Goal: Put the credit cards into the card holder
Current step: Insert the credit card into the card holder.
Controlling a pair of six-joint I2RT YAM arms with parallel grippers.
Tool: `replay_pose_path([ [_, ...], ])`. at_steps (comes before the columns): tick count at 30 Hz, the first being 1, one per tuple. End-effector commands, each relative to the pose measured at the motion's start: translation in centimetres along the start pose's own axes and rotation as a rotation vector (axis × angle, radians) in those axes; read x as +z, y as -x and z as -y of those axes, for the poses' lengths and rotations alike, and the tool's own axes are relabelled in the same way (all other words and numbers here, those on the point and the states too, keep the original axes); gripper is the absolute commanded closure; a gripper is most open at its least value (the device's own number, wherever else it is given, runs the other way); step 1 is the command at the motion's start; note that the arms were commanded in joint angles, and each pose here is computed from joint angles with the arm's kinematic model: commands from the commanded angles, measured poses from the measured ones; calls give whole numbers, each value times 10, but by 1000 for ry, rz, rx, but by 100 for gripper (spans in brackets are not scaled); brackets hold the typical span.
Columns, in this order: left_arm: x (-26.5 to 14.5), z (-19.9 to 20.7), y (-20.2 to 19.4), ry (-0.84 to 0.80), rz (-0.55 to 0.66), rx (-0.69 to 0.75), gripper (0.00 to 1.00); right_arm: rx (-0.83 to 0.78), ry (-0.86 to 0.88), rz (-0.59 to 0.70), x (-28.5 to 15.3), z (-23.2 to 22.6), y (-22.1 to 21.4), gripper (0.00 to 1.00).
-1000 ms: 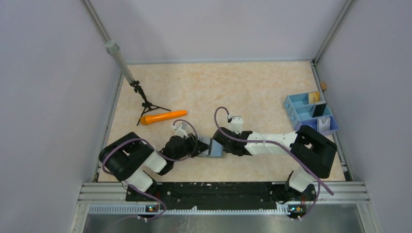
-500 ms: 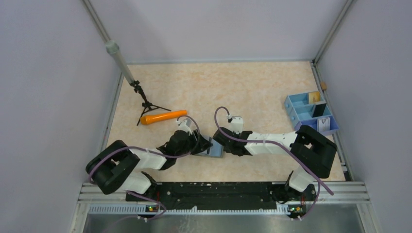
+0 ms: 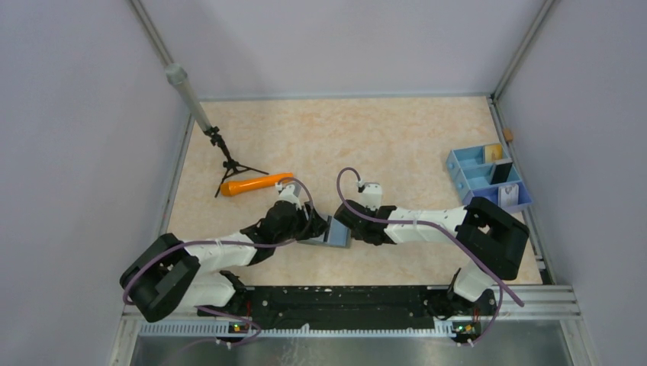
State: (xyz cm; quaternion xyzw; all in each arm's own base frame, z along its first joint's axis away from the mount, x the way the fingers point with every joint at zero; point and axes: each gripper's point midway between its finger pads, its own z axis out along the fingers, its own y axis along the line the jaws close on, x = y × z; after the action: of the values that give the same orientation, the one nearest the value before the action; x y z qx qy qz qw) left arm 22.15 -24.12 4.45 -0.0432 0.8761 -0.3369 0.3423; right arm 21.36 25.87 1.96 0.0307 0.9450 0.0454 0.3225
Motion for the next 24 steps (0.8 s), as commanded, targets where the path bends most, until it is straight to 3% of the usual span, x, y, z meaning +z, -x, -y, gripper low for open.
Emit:
replay_pose_path([
  [1,-5,-33,-12,137,-54,73,39,-47,-75,-7,0,20,-8,100],
  [10,-1,-26,-19,100,-88,71,48,-45,-69,-9,0,19,-8,100],
  [24,11,14,-29,20,-125,71,49,-47,-70,-16,2,19,-10,100],
])
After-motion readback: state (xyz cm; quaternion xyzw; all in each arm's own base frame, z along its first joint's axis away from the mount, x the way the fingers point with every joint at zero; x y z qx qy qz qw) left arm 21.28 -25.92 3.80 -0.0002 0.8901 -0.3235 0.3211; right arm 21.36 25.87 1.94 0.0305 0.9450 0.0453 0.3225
